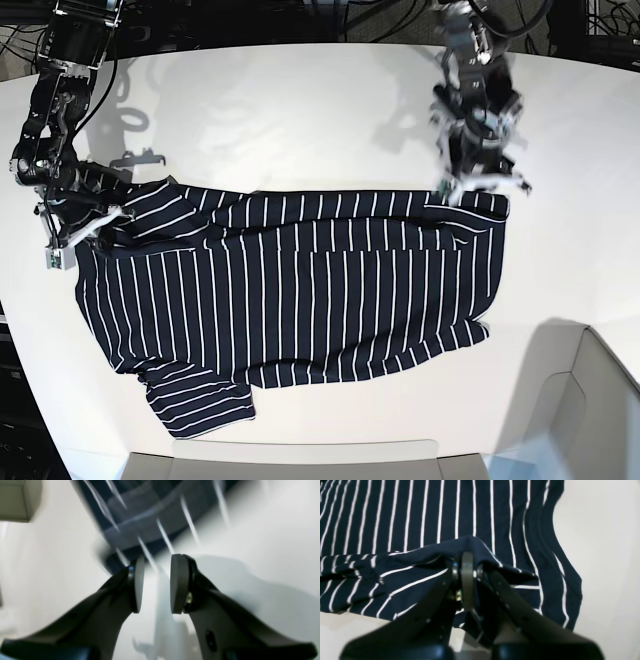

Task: Fold the T-shirt properly
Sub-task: 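Release the shoulder with the left gripper and regrasp the shirt edge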

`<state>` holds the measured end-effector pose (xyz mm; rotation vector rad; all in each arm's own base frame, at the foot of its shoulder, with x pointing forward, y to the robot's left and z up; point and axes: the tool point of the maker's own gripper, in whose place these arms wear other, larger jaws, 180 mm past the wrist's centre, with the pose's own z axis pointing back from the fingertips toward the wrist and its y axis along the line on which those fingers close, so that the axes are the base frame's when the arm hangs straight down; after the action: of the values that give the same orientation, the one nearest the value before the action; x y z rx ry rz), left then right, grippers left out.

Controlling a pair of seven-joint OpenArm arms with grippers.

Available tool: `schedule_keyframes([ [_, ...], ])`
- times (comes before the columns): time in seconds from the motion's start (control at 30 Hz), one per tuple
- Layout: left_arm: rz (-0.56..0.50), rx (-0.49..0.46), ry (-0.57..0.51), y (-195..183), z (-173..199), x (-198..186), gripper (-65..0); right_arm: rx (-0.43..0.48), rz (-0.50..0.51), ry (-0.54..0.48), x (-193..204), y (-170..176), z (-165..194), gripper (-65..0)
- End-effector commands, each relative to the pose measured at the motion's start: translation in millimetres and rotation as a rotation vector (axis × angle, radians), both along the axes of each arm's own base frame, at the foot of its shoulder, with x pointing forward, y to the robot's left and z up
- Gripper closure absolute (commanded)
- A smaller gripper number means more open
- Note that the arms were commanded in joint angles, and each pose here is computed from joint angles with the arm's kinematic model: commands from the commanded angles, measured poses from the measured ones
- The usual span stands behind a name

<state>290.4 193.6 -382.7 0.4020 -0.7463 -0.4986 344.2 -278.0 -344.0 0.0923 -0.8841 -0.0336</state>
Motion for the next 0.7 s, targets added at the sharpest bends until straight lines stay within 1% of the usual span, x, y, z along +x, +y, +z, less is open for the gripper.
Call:
schedule_keyframes([
  [0.0,0.047,0.005,-0.059,11,22,11,-18.8,-0.01,0.007,-0.052,8,-3,16,0.0],
  [0.03,0.076,0.006,-0.064,16,29,14,-18.8,-0.011,0.007,-0.054,8,-3,17,0.0],
  [0.17,0.182,-0.053,-0.033,22,47,18,-18.8,-0.009,0.007,-0.052,8,-2,16,0.0],
  [0.27,0.244,-0.069,0.013,32,55,20,-18.7,-0.009,0.007,-0.052,8,-2,16,0.0],
  [0.3,0.258,-0.094,0.036,32,54,19,-18.7,-0.009,0.007,-0.052,8,-2,16,0.0],
  [0.37,0.284,-0.15,0.079,29,49,15,-18.7,-0.009,0.004,-0.055,8,-3,17,0.0],
  [0.43,0.32,-0.234,0.115,30,43,6,-18.7,-0.009,0.003,-0.055,8,-4,17,0.0],
  [0.53,0.389,-0.382,0.131,35,39,-1,-18.7,-0.011,0.001,-0.056,8,-5,18,0.0],
  [0.67,0.485,-0.513,0.144,49,33,-16,-18.7,-0.014,0.001,-0.056,8,-6,18,0.0],
])
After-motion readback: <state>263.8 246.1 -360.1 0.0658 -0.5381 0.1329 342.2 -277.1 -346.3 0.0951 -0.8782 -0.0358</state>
